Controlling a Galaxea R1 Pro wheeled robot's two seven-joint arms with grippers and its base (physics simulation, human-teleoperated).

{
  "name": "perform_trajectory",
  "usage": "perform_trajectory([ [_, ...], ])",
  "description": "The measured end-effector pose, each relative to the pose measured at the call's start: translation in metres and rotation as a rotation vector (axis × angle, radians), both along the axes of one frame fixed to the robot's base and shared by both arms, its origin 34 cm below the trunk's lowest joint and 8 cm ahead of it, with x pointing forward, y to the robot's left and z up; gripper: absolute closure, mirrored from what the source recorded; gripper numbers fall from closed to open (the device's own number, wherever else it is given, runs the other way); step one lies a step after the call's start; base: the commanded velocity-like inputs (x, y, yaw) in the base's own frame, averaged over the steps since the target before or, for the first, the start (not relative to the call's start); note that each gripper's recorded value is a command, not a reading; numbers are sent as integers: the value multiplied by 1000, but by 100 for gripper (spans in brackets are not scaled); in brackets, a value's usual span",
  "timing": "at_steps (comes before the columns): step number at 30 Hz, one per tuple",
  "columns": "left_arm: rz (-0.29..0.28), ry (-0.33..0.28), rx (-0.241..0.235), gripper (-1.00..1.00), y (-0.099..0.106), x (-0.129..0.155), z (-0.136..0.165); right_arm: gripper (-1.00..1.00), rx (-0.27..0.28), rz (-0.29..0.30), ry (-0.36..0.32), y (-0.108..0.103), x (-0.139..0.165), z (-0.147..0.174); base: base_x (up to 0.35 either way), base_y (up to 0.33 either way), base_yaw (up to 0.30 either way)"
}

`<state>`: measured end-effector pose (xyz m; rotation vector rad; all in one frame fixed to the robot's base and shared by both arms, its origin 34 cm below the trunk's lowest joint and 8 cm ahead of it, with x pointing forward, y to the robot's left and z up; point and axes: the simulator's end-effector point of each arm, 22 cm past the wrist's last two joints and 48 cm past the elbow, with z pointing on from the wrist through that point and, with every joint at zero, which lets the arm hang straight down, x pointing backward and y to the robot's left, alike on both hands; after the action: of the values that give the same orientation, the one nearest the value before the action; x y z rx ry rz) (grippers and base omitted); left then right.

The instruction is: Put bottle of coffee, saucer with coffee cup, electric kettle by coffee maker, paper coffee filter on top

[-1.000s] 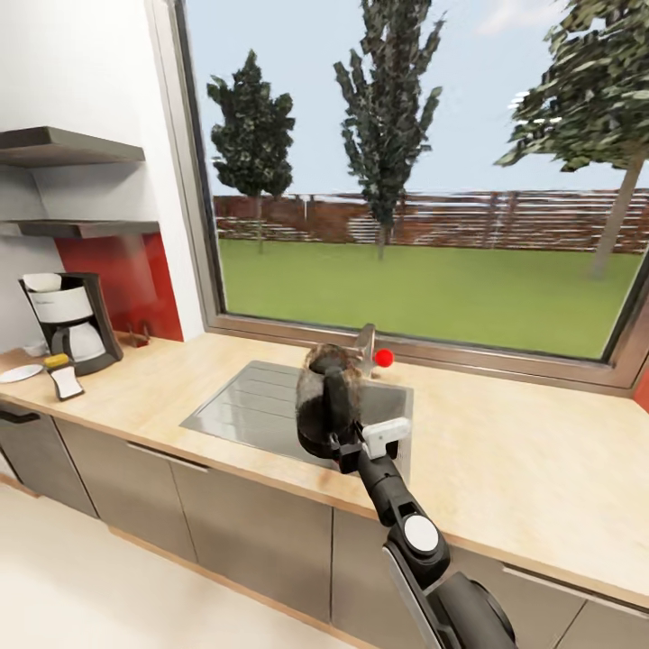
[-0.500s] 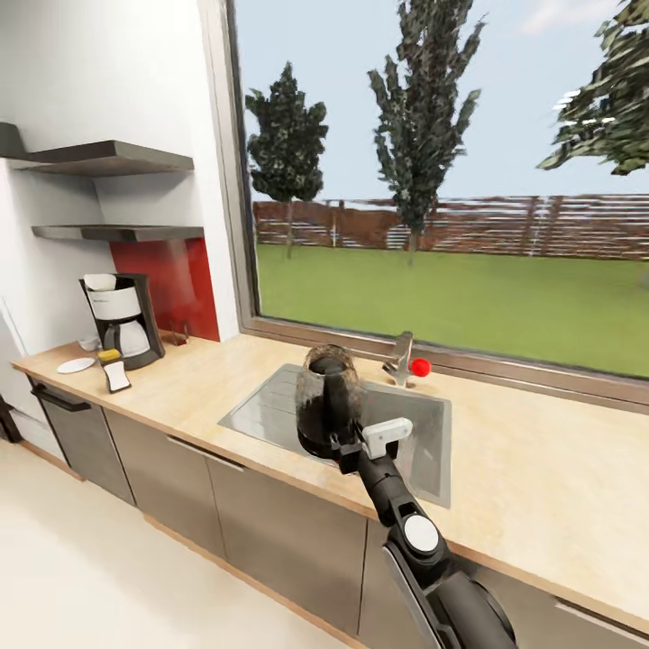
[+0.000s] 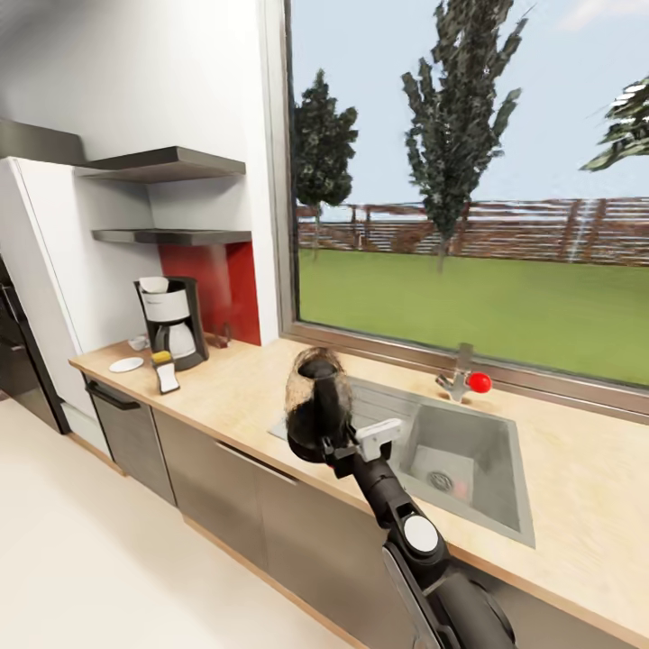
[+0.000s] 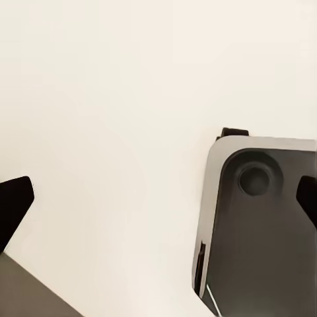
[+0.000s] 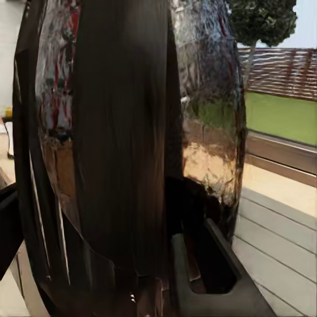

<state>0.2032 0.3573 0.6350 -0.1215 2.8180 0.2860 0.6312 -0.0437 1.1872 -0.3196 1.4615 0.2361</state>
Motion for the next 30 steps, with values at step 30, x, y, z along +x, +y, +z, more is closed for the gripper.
perform_trajectory([
  [30, -2, 32, 1, -100, 0, -12, -3, 100, -2, 8, 36, 1, 6, -19, 213, 246, 43],
])
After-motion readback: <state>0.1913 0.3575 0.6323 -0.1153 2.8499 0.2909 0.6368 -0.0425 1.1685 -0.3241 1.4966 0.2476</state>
